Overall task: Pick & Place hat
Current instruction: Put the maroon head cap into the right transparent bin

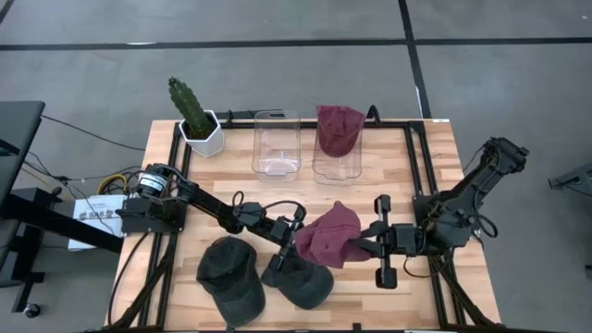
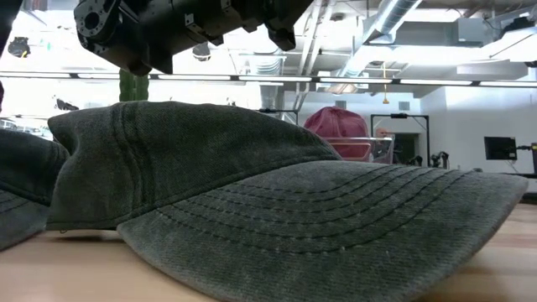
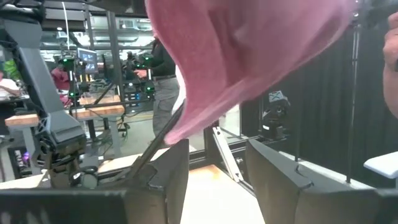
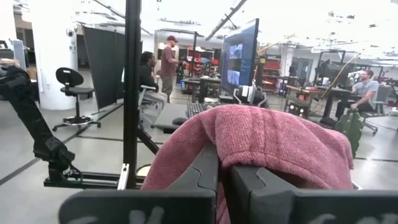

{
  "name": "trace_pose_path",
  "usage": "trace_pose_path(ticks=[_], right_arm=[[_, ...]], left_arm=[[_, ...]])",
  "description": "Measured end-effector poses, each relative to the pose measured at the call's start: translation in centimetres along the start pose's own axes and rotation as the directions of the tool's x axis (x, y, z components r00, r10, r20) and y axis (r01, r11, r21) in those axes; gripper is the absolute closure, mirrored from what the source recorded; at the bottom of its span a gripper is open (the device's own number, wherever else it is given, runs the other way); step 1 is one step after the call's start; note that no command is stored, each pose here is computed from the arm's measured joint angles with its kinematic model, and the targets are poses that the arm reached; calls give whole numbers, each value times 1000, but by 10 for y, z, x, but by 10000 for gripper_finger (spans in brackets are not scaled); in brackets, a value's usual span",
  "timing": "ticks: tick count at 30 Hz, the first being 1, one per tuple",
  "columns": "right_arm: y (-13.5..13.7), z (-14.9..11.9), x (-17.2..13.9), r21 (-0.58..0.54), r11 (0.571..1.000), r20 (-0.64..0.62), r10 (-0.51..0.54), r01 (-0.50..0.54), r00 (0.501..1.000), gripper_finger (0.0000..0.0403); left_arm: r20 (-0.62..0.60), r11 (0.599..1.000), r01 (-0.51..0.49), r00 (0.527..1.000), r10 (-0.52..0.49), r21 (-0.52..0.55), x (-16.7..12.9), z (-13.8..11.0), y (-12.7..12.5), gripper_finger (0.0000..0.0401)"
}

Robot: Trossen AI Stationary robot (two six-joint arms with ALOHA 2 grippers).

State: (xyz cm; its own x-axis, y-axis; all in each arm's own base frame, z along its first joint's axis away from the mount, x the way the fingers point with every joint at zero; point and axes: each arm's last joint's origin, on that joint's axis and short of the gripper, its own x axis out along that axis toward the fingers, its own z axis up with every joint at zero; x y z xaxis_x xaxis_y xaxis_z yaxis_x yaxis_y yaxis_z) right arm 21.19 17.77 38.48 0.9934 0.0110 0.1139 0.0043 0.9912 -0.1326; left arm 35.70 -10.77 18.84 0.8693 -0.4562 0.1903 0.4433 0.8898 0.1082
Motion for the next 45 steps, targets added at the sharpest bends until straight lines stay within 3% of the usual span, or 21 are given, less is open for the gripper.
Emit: trace_pose_path(ticks=[10, 21, 25, 31, 39, 45], right_arm=[[-4, -3, 4, -21, 1000, -22, -22, 22, 1000, 403], [-12, -15, 19, -55, 996, -66, -80, 76, 995, 403], [-10, -14, 17, -46, 997, -63, -71, 68, 995, 403], [-4, -14, 12, -34, 998, -72, -58, 55, 996, 403], [7, -20, -1, -60, 990, -150, -135, 127, 979, 403], [10, -37, -6, 12, 990, -271, -130, 139, 954, 402]], left_arm=[[6, 1000, -1, 1000, 1, 1, 0, 1, 0, 245], [127, 1000, 13, 992, -16, 22, 1, 13, -8, 246], [116, 999, -35, 993, 33, 16, 1, 12, -6, 278], [69, 989, -137, 989, 133, 61, -7, 3, -1, 382], [-7, 982, -179, 984, 180, 57, -25, -13, 8, 382], [-45, 984, -171, 984, 174, 55, -32, -20, 4, 383]])
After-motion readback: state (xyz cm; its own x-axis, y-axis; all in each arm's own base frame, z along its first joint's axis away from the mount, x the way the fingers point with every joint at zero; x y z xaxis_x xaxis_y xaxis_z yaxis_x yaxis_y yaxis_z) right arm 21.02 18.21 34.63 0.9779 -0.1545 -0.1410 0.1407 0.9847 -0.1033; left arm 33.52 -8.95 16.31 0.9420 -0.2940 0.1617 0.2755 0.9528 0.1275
